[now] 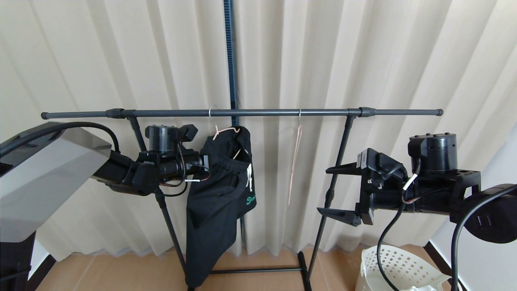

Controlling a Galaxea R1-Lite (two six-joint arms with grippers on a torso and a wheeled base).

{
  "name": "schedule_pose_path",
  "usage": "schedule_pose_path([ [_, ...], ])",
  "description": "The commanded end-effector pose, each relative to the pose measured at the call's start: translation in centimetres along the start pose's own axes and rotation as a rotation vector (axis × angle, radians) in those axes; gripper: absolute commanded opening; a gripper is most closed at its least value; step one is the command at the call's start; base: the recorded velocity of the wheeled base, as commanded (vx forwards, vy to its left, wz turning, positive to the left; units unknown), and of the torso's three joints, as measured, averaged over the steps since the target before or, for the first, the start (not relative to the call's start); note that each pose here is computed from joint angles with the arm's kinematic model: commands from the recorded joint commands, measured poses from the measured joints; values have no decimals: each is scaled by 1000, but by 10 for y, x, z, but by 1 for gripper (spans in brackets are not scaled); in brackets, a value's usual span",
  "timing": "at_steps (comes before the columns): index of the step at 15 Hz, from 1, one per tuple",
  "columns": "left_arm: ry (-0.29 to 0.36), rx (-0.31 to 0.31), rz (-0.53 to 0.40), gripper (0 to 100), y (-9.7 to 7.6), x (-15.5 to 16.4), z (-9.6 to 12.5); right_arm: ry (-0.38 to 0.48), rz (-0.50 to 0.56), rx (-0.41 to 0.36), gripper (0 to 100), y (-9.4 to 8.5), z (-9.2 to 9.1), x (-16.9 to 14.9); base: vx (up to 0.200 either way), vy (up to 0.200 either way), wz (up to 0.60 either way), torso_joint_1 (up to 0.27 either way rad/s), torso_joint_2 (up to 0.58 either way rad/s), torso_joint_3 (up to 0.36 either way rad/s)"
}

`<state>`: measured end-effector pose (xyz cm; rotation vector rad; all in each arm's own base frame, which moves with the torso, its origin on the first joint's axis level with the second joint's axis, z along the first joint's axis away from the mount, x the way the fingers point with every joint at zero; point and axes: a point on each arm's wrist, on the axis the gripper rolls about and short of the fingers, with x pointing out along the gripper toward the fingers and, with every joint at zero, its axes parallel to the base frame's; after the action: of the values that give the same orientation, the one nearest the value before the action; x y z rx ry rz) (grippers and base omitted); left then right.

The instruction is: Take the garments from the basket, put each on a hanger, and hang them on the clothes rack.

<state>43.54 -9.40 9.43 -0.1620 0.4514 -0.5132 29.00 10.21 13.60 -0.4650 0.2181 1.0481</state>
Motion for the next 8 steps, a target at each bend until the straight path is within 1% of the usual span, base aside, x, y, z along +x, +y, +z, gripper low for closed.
schedule_pose_path([
  [1,7,-7,4,0,2,1,-2,2,2,2,100,0,-1,1,0,0,0,0,0,0],
  [5,-26,-46,5,0,4,1,7,8,3,3,100,0,-3,3,0,0,0,0,0,0],
  [8,-44,-41,0,0,4,3,13,8,3,3,100,0,-3,3,0,0,0,0,0,0],
])
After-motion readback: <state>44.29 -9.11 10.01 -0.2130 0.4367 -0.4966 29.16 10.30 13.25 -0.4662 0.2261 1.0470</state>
